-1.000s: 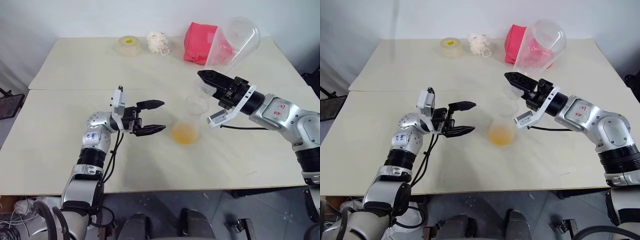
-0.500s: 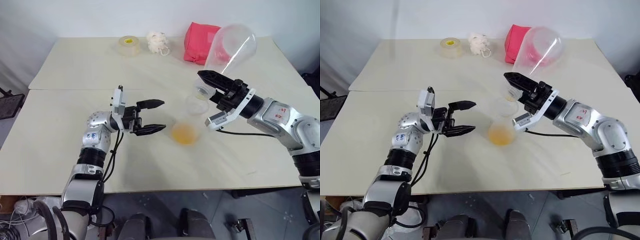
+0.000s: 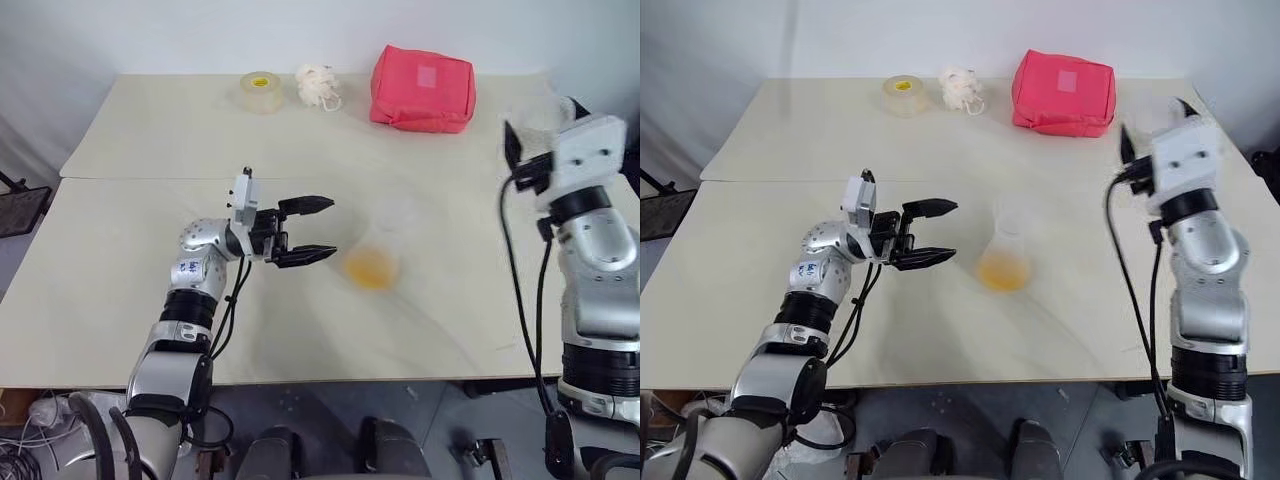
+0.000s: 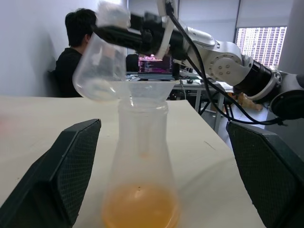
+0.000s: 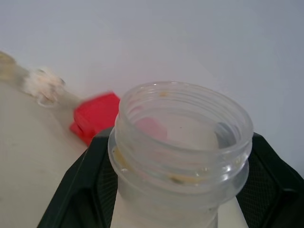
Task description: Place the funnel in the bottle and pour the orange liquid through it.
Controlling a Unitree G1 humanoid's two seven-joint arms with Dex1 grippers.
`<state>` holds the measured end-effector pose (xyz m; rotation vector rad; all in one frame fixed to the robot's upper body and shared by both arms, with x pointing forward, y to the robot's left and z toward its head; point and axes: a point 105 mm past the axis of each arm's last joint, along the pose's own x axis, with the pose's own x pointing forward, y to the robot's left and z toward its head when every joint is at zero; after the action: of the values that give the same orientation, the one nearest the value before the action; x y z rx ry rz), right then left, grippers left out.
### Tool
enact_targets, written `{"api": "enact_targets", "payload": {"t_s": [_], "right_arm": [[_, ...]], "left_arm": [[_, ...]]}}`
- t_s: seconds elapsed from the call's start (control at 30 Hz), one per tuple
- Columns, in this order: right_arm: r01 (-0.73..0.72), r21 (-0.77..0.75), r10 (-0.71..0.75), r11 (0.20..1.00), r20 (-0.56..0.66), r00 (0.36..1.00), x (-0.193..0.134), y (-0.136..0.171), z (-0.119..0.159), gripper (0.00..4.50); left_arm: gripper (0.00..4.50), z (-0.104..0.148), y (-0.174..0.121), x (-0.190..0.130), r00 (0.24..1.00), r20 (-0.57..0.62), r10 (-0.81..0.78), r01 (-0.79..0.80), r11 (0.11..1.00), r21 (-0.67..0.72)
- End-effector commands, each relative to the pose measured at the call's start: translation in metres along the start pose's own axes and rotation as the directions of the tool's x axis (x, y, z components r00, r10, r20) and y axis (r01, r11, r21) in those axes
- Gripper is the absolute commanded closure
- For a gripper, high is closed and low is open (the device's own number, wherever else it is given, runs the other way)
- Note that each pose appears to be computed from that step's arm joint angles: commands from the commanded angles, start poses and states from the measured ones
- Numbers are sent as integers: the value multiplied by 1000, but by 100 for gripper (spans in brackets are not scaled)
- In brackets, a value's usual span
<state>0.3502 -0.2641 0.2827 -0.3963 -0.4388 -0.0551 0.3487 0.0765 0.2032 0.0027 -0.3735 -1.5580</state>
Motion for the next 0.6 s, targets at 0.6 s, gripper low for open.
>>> {"api": "enact_targets", "payload": {"t_s": [0.6], "right_arm": [[205, 293, -162, 934, -166, 973, -22, -42, -57, 67]], "left_arm": [[0, 4, 13, -6, 990, -68, 122, -121, 993, 9]]}}
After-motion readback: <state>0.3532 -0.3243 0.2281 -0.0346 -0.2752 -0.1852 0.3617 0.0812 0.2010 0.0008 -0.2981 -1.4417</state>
